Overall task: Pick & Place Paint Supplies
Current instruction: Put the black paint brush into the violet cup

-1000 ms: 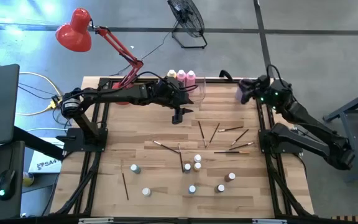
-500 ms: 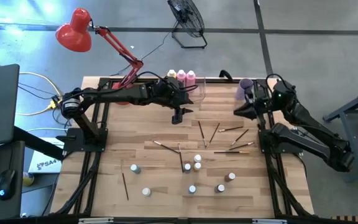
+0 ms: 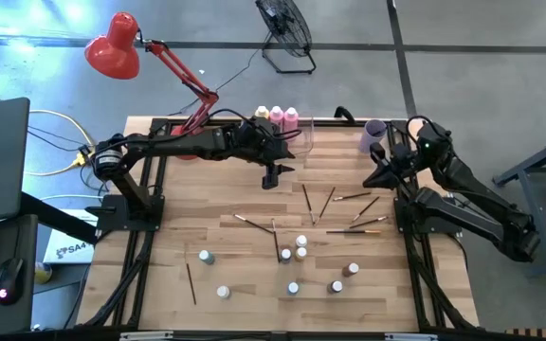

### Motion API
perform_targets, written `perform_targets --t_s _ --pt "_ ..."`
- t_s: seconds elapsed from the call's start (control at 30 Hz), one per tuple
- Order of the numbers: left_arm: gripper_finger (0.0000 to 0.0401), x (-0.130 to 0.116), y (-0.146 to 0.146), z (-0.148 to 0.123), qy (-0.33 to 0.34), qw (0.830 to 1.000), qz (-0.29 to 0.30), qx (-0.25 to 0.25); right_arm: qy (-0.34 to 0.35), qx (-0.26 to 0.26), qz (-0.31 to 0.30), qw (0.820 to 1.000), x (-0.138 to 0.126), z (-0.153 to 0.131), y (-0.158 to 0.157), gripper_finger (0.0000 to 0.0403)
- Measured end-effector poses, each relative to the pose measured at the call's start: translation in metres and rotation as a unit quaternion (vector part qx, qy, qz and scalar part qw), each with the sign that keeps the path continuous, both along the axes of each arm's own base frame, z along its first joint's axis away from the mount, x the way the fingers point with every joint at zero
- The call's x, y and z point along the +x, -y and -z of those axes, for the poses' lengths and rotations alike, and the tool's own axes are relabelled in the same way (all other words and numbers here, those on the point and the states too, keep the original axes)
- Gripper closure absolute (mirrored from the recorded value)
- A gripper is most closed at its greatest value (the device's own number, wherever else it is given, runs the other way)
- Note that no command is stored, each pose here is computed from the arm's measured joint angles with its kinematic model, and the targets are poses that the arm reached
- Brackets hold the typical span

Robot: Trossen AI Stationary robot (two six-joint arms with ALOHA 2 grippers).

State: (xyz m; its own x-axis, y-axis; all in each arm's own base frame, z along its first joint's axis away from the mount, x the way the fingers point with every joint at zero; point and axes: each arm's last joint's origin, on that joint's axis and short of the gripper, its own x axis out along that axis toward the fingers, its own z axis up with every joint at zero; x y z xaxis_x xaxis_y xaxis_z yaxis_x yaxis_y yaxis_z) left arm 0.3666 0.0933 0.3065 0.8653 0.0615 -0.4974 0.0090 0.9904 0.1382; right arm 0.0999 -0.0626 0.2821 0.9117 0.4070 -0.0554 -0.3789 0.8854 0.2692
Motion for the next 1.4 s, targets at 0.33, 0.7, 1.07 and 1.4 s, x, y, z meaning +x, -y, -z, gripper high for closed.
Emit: perform_targets --t_s 0.33,0.7,1.07,1.4 --pt "0.0229 0.0 0.0 0.0 0.001 1.0 0.0 0.0 -0.004 0.001 0.023 1.0 0.001 0.0 0.001 0.0394" --pt "0.0229 0.0 0.0 0.0 0.003 1.0 -0.001 0.0 -0.027 0.006 0.1 0.995 0.001 0.004 0.005 0.0394" --pt "0.031 -0.027 0.008 -0.013 -0.013 1.0 0.022 0.011 -0.075 0.038 0.117 0.99 0.0 0.014 0.004 0.0394" --pt "0.0386 -0.105 0.021 -0.01 0.091 0.995 -0.014 0.043 -0.079 0.031 0.143 0.986 0.0 0.014 0.006 0.0394"
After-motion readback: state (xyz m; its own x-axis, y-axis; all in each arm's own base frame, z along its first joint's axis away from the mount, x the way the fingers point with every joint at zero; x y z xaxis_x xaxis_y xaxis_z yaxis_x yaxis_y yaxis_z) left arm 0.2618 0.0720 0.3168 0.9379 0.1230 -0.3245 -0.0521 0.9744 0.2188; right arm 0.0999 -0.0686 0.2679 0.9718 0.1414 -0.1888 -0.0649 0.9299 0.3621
